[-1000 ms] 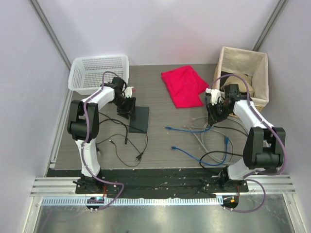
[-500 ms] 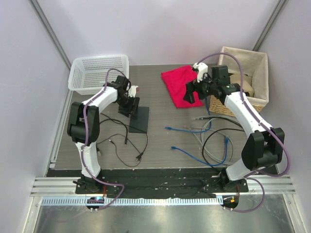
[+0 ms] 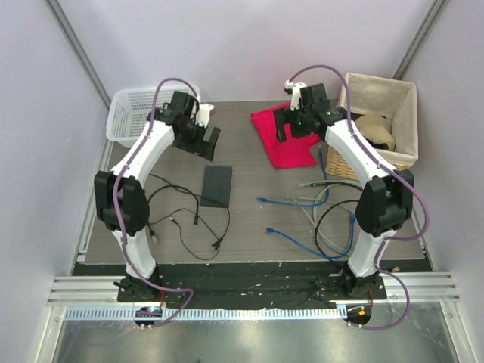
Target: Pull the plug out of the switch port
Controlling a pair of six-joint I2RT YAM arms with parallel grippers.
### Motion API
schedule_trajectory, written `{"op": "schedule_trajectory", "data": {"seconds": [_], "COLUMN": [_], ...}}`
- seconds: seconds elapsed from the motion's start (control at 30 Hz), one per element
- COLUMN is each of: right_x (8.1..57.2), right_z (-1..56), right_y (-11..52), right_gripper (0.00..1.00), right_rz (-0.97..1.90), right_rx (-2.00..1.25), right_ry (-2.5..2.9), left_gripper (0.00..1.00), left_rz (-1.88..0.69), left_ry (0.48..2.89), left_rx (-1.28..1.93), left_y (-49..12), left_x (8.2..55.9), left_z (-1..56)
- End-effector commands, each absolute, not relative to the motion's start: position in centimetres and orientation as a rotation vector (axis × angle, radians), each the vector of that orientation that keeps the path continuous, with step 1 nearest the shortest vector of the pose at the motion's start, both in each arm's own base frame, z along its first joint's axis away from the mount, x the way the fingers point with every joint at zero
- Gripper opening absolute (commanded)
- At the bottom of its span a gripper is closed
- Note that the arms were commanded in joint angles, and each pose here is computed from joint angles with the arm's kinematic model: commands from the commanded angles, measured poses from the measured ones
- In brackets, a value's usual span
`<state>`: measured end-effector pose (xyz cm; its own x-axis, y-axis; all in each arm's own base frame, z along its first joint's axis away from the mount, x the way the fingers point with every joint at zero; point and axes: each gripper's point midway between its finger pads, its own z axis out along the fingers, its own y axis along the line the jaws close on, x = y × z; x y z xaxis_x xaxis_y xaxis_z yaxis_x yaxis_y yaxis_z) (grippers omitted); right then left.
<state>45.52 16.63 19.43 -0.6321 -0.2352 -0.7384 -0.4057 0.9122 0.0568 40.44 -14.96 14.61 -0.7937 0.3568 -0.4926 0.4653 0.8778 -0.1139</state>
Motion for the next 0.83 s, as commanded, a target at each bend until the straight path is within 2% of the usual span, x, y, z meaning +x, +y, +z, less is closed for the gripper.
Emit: {"op": "schedule_trajectory", "data": {"seconds": [0.0, 0.03, 0.1, 0.13, 0.27, 0.3, 0.47, 0.63, 0.8], "right_x": [49.0, 49.9, 51.2, 51.9, 53.1, 53.0, 51.3, 49.3, 49.5], "right_z": [24.3, 27.8, 30.3, 34.2, 37.8, 37.7, 30.2, 25.4, 23.4], "right_y": [15.7, 16.3, 17.3, 17.7, 17.6, 17.5, 16.9, 17.2, 17.8], "right_gripper": [1.0, 1.0, 1.0, 1.0, 1.0, 1.0, 1.0, 1.0, 1.0], "right_rz": [0.136, 0.156, 0.18, 0.204, 0.203, 0.201, 0.138, 0.111, 0.096], "right_rx": [-0.233, -0.211, -0.18, -0.16, -0.107, -0.106, -0.12, -0.182, -0.194], "right_ry": [2.218, 2.149, 2.087, 1.989, 1.883, 1.884, 2.062, 2.165, 2.203], "left_gripper": [1.0, 1.0, 1.0, 1.0, 1.0, 1.0, 1.0, 1.0, 1.0], "left_rz": [-0.212, -0.192, -0.142, -0.128, -0.057, -0.056, -0.085, -0.147, -0.152], "left_ry": [2.376, 2.34, 2.316, 2.23, 2.114, 2.128, 2.344, 2.41, 2.46], "left_rx": [0.634, 0.62, 0.576, 0.537, 0.382, 0.352, 0.374, 0.429, 0.496], "left_y": [-13.9, -13.6, -12.9, -12.7, -11.3, -11.1, -11.6, -12.6, -13.5], "left_x": [42.3, 42.9, 44.0, 44.8, 46.5, 46.6, 44.7, 42.9, 42.2], "left_z": [25.5, 27.4, 29.4, 32.5, 35.1, 34.3, 26.6, 24.1, 21.8]}}
